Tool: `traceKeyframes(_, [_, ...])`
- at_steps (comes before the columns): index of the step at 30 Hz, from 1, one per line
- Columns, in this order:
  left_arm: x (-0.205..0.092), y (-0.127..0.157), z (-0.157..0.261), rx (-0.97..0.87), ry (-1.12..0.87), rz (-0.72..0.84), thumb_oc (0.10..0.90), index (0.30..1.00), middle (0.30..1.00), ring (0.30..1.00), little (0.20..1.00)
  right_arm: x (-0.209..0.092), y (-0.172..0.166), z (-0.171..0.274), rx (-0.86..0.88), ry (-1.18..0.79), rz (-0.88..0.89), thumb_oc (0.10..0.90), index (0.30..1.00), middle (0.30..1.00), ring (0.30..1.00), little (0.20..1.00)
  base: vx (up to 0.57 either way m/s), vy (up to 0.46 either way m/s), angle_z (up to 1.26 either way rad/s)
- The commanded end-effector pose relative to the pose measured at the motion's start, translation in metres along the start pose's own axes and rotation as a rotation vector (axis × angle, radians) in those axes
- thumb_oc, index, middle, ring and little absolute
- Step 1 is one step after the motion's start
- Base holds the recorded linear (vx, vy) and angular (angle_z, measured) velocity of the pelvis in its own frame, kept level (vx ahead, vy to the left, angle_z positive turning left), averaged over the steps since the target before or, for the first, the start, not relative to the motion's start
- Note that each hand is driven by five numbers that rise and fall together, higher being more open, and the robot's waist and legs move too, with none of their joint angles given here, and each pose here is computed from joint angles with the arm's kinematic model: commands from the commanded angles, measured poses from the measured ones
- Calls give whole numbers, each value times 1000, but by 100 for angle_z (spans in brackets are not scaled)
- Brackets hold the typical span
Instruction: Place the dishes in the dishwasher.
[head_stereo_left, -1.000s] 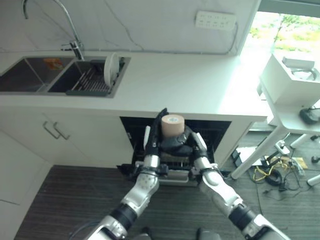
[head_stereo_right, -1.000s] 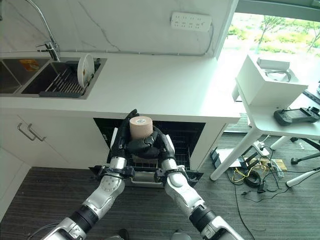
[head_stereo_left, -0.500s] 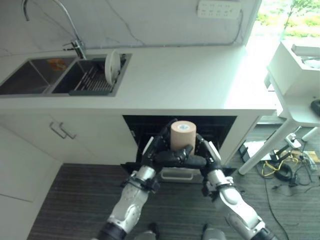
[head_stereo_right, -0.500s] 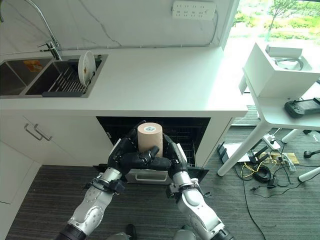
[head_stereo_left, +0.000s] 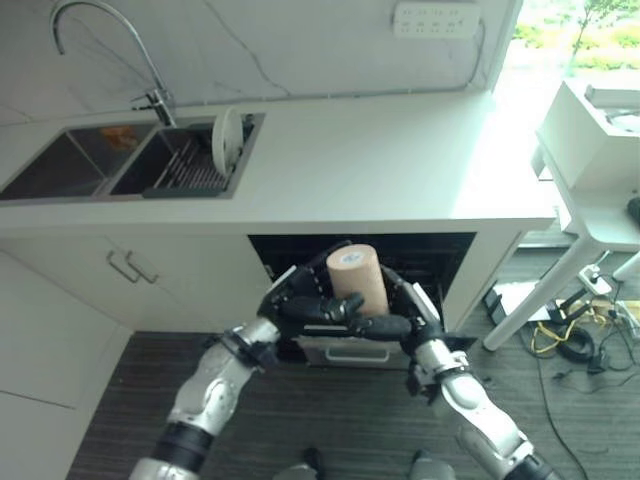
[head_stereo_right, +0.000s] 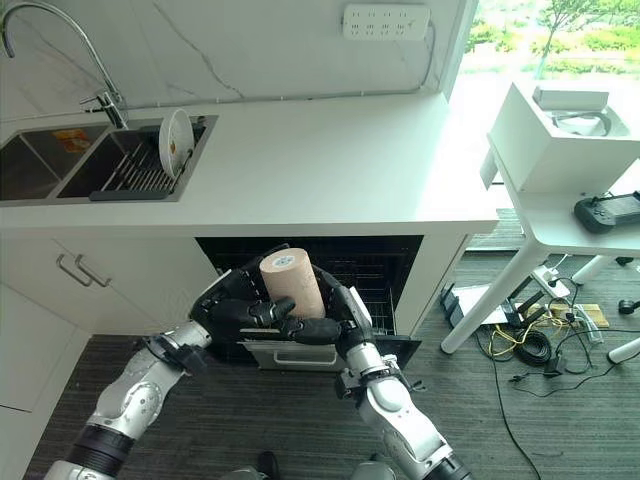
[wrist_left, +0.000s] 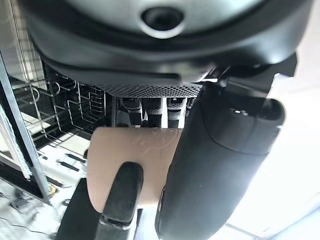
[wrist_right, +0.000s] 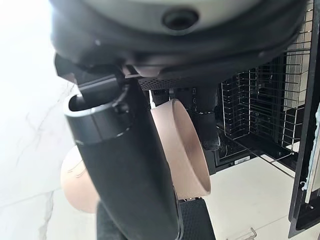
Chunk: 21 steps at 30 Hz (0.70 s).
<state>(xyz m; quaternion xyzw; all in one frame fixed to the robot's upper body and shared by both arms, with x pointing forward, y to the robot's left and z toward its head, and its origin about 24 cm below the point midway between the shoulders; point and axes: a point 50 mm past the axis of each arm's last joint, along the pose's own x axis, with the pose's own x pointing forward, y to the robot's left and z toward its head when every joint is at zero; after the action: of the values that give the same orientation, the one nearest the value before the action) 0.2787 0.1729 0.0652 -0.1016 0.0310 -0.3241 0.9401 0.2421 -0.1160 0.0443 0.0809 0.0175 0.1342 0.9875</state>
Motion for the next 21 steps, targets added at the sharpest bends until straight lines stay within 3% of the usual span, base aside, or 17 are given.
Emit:
traceKeyframes(1, [-26, -1, -20, 66, 162, -113, 800, 900, 900, 900, 900, 24, -67, 113, 141, -536, -320, 400, 300, 300, 300, 300, 0, 0, 0])
traceKeyframes(4, [-27, 5, -10, 82, 127, -91, 800, 900, 900, 900, 900, 22, -68, 109, 145, -522, -319, 400, 300, 300, 300, 300, 0, 0, 0])
traceKeyframes(9, [-39, 24, 6, 433, 225, 25, 800, 900, 900, 900, 900, 22, -70, 103, 139, -493, -310, 400, 300, 300, 300, 300, 0, 0, 0])
traceKeyframes(13, [-48, 39, 35, 568, 226, 80, 800, 900, 900, 900, 900, 21, -76, 105, 135, -479, -314, 400, 300, 300, 300, 300, 2, -1, 1])
traceKeyframes(21, [-59, 49, 67, 619, 93, 200, 800, 900, 900, 900, 900, 22, -75, 96, 109, -448, -301, 400, 300, 300, 300, 300, 13, -1, 8])
